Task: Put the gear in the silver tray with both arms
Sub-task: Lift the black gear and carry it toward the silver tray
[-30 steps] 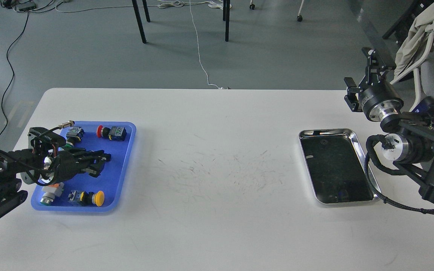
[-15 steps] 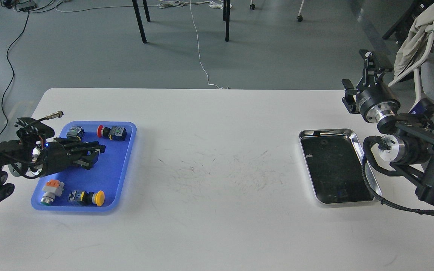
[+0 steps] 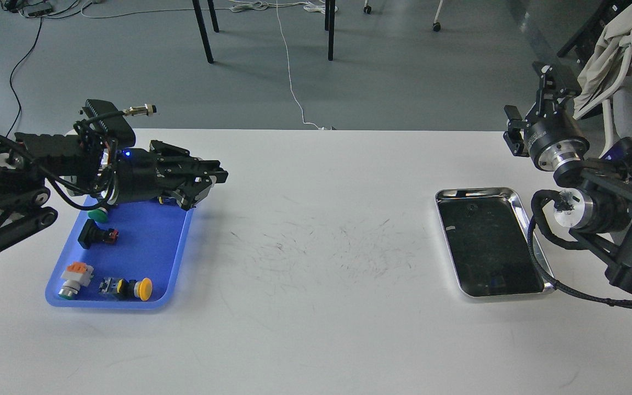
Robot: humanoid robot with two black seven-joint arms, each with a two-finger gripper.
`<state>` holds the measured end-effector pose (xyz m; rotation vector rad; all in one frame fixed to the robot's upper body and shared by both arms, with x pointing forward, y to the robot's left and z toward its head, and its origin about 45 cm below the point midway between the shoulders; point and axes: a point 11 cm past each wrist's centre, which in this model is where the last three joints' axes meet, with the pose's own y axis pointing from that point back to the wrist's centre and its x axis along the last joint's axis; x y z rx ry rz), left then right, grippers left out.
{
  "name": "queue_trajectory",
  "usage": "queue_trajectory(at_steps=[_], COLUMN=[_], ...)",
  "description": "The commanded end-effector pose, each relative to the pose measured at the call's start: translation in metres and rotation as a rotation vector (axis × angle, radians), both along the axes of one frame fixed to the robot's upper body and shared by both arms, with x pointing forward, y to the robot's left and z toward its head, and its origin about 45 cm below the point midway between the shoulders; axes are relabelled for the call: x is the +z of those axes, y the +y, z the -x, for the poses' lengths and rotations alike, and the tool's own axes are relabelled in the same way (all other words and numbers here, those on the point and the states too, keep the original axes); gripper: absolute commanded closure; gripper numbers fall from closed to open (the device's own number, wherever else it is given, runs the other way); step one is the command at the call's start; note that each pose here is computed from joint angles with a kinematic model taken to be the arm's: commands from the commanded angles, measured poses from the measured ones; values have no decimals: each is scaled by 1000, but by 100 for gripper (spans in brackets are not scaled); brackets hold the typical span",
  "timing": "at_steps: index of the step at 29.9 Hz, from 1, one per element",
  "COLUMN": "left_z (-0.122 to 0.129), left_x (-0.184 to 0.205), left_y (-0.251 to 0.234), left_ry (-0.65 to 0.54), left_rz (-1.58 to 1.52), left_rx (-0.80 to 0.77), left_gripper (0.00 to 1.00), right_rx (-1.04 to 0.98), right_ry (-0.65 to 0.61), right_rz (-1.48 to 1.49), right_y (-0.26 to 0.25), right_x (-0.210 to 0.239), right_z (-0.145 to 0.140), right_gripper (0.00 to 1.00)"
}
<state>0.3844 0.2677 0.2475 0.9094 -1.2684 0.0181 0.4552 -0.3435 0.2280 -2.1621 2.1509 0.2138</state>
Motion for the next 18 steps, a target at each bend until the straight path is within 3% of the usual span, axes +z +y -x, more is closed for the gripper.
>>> queue_trajectory(at_steps=[1, 18], left_z=[-2, 12], left_x=[3, -33], left_y=[-29, -169], left_ry=[-11, 104], left_rz=[-18, 54], left_rx=[-76, -284], left_gripper=[89, 89], right_rx=[-11, -56], right_ry=[-10, -24], right_rz=[-11, -17], right_y=[-2, -13], right_x=[3, 8], right_z=[-1, -4], right_gripper=[4, 4])
